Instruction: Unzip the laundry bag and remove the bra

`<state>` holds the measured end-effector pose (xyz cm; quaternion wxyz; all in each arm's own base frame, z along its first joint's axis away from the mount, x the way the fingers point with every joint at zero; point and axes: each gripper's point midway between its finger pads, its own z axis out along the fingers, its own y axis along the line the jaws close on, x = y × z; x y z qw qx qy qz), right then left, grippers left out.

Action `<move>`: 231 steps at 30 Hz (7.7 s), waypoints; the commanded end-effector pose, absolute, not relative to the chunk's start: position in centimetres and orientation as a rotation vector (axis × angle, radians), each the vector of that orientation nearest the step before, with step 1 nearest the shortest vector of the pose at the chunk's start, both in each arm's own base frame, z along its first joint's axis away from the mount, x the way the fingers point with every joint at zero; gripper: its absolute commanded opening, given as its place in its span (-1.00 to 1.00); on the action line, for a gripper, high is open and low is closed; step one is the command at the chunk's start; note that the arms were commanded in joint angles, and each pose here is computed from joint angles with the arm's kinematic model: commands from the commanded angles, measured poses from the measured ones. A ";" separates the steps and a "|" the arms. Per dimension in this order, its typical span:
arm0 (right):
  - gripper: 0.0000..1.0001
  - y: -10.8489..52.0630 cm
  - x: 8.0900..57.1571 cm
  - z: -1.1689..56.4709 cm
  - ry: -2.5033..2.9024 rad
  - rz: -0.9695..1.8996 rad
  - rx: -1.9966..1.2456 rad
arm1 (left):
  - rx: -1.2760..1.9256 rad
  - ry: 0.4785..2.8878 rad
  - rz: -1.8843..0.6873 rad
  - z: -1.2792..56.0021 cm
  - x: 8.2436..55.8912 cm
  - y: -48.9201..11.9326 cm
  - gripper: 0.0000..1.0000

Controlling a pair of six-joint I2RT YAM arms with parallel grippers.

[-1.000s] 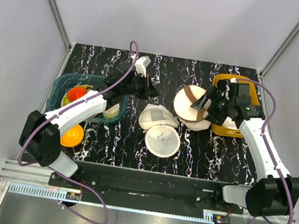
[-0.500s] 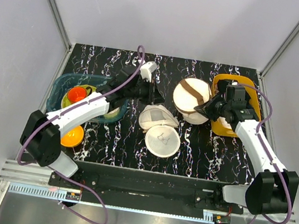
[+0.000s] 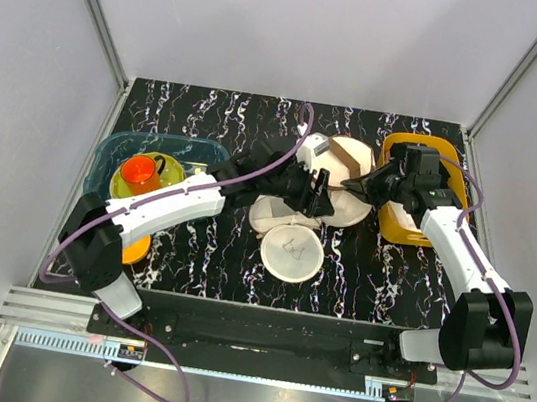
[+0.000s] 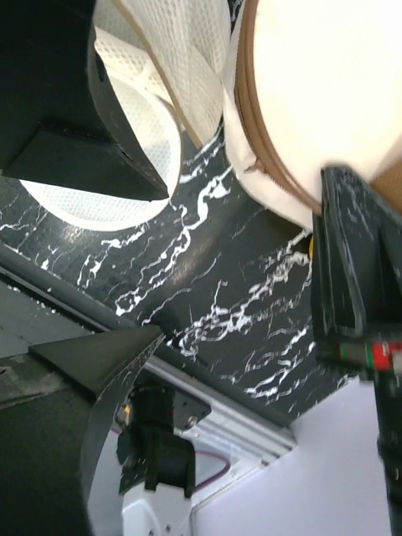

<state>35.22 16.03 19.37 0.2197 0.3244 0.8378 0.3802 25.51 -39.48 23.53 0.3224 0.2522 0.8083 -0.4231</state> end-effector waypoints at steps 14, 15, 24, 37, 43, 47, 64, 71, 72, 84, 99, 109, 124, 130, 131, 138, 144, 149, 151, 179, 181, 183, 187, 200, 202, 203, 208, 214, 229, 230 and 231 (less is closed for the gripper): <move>-1.00 18.1 35.4 25.2 2.180 1.349 0.864 | 0.487 2.027 -0.884 23.0 33.0 -41.1 0.06; -1.00 18.2 35.3 25.3 2.180 1.350 0.855 | 0.469 2.022 -0.874 23.2 33.2 -40.9 0.05; -1.00 18.3 35.1 25.1 2.179 1.368 0.837 | 0.335 1.964 -0.855 24.9 34.6 -40.0 -0.19; -1.00 18.1 34.5 22.8 2.224 1.338 0.846 | 0.208 1.969 -0.738 25.6 35.6 -36.4 -1.00; -1.00 17.7 33.6 20.9 2.264 1.329 0.862 | 0.192 1.970 -0.706 25.6 35.8 -33.3 -1.00; -1.00 17.6 33.9 21.1 2.256 1.328 0.871 | 0.298 1.967 -0.846 25.9 33.7 -34.6 -1.00; -1.00 18.4 37.5 25.8 2.172 1.561 1.183 | 0.422 1.922 -0.821 26.0 29.6 -36.5 0.16; -1.00 18.6 37.7 26.3 2.152 1.594 1.182 | 0.291 1.869 -0.837 28.1 31.9 -37.0 0.06; -1.00 18.5 37.7 26.4 2.146 1.594 1.180 | 0.301 1.859 -0.843 28.5 32.0 -37.4 0.04; -1.00 18.1 37.5 27.0 2.114 1.572 1.167 | 0.320 1.927 -0.779 27.5 33.8 -39.7 0.00; -1.00 18.1 37.4 26.9 2.101 1.587 1.181 | 0.262 1.910 -0.733 27.4 35.2 -40.2 -0.06; -1.00 18.2 37.3 27.1 2.093 1.605 1.166 | 0.250 1.920 -0.674 27.3 36.3 -40.3 -0.34; -1.00 18.2 36.6 25.3 2.121 1.598 1.180 | 0.098 1.892 -0.628 29.1 37.5 -34.5 -1.00; -1.00 18.5 35.7 25.1 2.155 1.603 1.048 | 0.030 1.896 -0.626 29.1 38.9 -31.1 -1.00; -1.00 18.9 35.2 25.7 2.151 1.654 0.946 | 0.011 1.894 -0.613 29.0 39.2 -30.2 -1.00; -1.00 20.0 31.7 24.8 2.257 1.697 0.523 | -0.029 1.879 -0.560 29.3 41.2 -26.8 -1.00; -1.00 19.2 31.3 25.2 2.315 1.536 0.373 | -0.042 1.880 -0.540 29.4 42.9 -25.1 -1.00; -1.00 17.9 33.6 24.0 2.409 1.302 0.270 | 0.025 1.923 -0.559 28.2 43.3 -26.4 -1.00; -0.96 16.4 35.9 22.2 2.456 1.117 0.300 | 0.041 1.936 -0.595 27.9 43.1 -27.1 -1.00; 0.72 21.7 36.1 22.9 2.232 1.609 0.935 | -0.015 1.972 -0.736 26.7 39.3 -31.3 -1.00; 0.72 22.5 37.3 23.3 2.216 1.643 0.952 | 0.006 1.946 -0.694 27.7 40.5 -31.5 -1.00; 0.71 22.8 38.7 23.9 2.179 1.686 0.968 | 0.034 1.909 -0.670 29.5 41.5 -31.7 -1.00; 0.72 23.0 40.2 25.7 2.133 1.704 0.960 | 0.055 1.888 -0.703 30.7 41.6 -32.3 -1.00; 0.76 22.9 39.7 20.9 2.144 1.662 1.121 | 0.033 2.047 -0.874 22.4 37.7 -35.0 -1.00; 0.76 23.3 39.3 19.8 2.166 1.657 1.134 | 0.030 2.034 -0.885 22.5 37.8 -35.2 -1.00; 0.76 23.4 39.1 19.5 2.176 1.656 1.141 | 0.029 2.032 -0.883 22.6 37.8 -35.0 -1.00; 0.76 24.0 39.2 19.3 2.187 1.644 1.126 | 0.034 2.026 -0.885 22.9 37.7 -35.1 -1.00; 0.38 24.1 41.4 19.1 2.160 1.594 1.094 | 0.046 2.028 -0.901 23.2 37.2 -35.4 -1.00; -1.00 20.9 38.0 17.0 2.367 1.467 0.635 | 0.136 2.095 -0.790 22.3 37.7 -26.5 -1.00; -1.00 21.1 37.3 17.1 2.384 1.493 0.576 | 0.121 2.094 -0.790 22.2 38.1 -25.8 -1.00; -1.00 21.0 37.0 17.3 2.388 1.513 0.557 | 0.117 2.093 -0.796 22.1 38.3 -25.6 -1.00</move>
